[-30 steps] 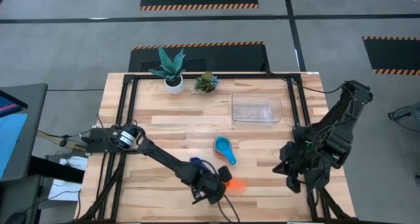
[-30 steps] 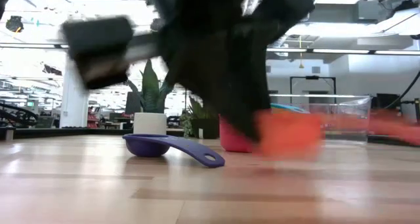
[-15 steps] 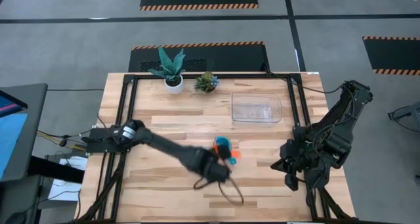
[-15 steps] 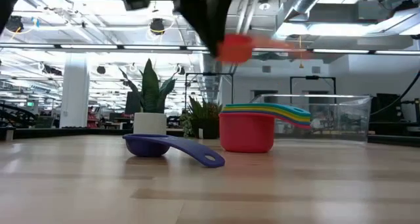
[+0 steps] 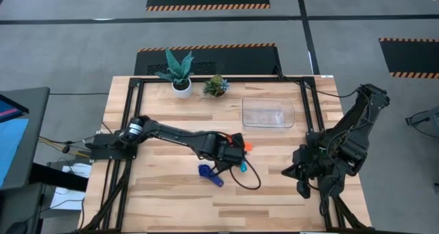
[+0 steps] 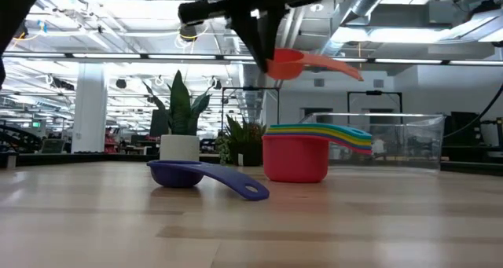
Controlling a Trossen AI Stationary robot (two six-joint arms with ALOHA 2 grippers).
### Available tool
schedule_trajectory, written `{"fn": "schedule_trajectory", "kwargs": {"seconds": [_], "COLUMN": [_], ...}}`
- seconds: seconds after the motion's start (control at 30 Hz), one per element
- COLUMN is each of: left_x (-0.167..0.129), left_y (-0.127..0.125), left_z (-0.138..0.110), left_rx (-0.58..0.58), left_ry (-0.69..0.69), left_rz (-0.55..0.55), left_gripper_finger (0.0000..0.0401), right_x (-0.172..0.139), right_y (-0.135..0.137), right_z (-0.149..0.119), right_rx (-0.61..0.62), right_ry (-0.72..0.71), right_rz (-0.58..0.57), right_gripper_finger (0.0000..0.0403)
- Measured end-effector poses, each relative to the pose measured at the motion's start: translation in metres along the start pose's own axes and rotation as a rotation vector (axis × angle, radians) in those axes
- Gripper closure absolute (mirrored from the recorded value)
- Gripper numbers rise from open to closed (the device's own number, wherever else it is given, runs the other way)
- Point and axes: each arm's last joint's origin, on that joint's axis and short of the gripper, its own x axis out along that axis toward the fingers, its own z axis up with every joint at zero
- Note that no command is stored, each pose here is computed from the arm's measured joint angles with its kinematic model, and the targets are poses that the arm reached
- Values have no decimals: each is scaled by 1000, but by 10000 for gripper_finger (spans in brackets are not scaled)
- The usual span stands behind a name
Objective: Nest measuring cups in basket
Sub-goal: Stack the orange measuring cup on top of the light blue measuring cup
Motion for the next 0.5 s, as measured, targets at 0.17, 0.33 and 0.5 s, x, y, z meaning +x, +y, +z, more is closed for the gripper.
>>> {"fn": "schedule_trajectory", "kwargs": {"seconds": [0.17, 0.33, 0.5], "left_x": [-30, -30, -7], "left_y": [-2, -15, -40], "left_z": [-17, -30, -29], "left_rx": [-87, -83, 23], "left_ry": [-118, -114, -91], "left_rz": [33, 14, -8], "left_gripper_finger": [401, 401, 401], "right_x": [1, 4, 8], "right_y": [-1, -4, -8], "right_z": [4, 10, 16], "right_rx": [11, 62, 89], "right_ry": [-79, -118, -133], "right_rz": [-31, -62, -88], "right_gripper_finger": [376, 376, 376]}}
